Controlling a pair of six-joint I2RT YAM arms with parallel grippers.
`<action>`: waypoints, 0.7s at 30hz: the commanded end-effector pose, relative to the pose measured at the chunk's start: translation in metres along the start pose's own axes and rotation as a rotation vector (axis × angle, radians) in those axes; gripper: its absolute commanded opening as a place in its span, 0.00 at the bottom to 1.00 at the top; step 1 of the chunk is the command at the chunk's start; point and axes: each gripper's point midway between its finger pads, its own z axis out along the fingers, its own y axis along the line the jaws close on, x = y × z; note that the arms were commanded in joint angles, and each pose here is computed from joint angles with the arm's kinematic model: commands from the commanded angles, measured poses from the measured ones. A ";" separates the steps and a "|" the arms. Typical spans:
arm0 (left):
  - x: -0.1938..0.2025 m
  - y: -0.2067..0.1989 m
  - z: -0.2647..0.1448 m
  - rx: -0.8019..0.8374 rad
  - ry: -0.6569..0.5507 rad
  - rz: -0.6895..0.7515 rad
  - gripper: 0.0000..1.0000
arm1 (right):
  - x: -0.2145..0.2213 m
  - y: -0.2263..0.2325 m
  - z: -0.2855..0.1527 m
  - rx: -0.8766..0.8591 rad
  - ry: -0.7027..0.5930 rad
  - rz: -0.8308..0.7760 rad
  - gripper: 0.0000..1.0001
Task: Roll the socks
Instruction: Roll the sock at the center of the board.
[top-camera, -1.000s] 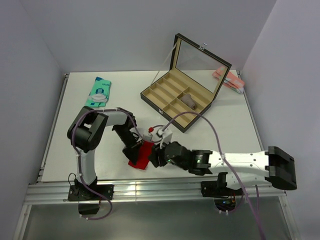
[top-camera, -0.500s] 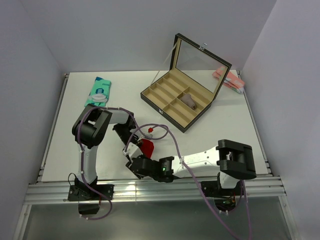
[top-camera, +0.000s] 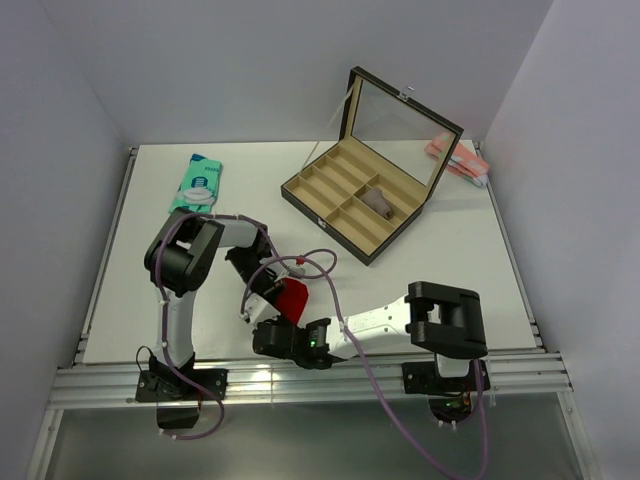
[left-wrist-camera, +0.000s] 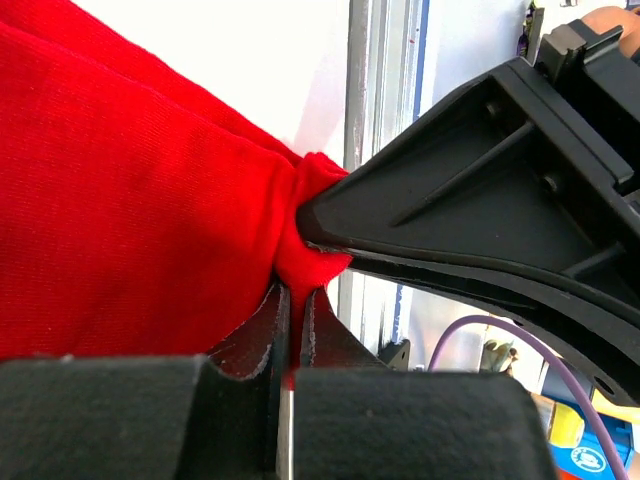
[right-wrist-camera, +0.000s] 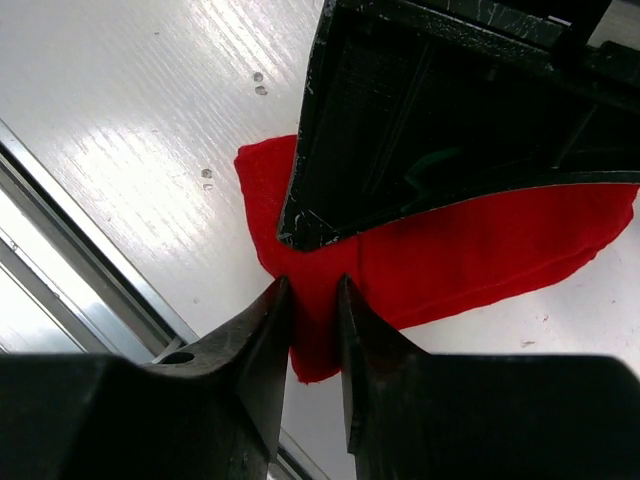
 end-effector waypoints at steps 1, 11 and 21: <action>0.004 0.029 -0.003 -0.085 0.047 0.114 0.03 | 0.006 0.001 0.006 0.024 0.013 0.006 0.24; -0.037 0.016 -0.038 -0.177 -0.207 0.180 0.31 | 0.011 -0.006 -0.012 -0.193 -0.050 0.231 0.14; -0.069 0.015 -0.127 -0.528 -0.556 0.222 0.24 | -0.005 -0.009 -0.027 -0.517 -0.035 0.398 0.14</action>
